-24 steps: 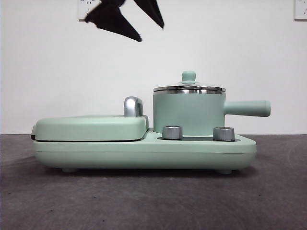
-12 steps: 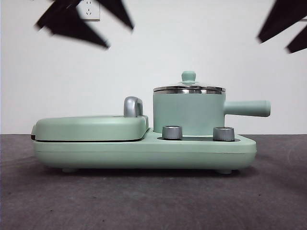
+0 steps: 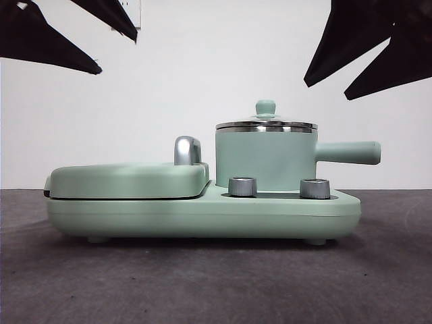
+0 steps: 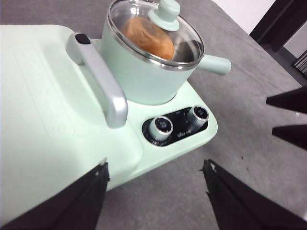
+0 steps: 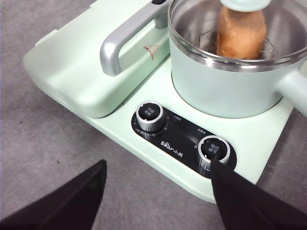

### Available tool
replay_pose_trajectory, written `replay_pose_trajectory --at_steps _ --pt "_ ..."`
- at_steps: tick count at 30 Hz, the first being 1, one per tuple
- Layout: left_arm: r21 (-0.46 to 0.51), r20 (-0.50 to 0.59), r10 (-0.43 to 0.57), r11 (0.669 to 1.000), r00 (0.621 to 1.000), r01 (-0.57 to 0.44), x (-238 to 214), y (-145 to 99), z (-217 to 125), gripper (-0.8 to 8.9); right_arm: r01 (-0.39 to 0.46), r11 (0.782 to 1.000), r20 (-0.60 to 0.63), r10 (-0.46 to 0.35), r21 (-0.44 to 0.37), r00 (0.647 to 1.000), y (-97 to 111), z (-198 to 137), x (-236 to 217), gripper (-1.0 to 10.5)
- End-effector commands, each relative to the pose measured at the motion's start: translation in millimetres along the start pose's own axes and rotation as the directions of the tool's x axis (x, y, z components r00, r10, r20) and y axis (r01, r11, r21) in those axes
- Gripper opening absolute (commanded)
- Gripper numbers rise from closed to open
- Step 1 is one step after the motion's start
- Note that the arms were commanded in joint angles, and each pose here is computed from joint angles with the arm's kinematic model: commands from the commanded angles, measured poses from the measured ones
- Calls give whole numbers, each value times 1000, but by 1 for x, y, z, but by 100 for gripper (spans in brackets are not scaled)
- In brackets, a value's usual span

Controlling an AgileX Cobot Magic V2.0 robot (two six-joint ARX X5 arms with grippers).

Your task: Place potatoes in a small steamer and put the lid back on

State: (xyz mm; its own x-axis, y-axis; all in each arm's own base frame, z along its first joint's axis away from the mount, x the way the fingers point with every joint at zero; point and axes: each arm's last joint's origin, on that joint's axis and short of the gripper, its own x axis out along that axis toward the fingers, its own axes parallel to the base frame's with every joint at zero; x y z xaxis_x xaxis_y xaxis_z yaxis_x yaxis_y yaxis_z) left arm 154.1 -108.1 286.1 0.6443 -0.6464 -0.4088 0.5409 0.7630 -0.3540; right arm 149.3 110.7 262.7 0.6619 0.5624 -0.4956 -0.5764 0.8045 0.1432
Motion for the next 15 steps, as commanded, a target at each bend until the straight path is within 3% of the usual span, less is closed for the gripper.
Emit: replay_pose_trajectory --at_steps 1,2,3,4,8,15 --pt "14 3 -5 1000 1000 4 -1 -2 2 297 -20 1000 18 20 -8 1000 2 4 -1 324" --pt "14 6 -7 1000 1000 7 -1 -2 2 189 -20 1000 22 20 -8 1000 2 4 -2 255" --pt "15 1 -20 1000 1000 20 -2 -3 2 -27 -22 1000 25 22 -8 999 2 5 -2 55" --pt "17 5 -24 1000 1000 24 -2 -3 2 28 -22 1000 27 22 -11 999 2 5 -2 -9" --pt "18 -2 -28 999 1000 28 -3 -3 2 5 -62 998 18 62 -6 998 4 4 -3 19" --pt "22 16 -34 999 999 34 -3 -4 3 5 -63 998 50 63 -10 997 5 7 -4 19"
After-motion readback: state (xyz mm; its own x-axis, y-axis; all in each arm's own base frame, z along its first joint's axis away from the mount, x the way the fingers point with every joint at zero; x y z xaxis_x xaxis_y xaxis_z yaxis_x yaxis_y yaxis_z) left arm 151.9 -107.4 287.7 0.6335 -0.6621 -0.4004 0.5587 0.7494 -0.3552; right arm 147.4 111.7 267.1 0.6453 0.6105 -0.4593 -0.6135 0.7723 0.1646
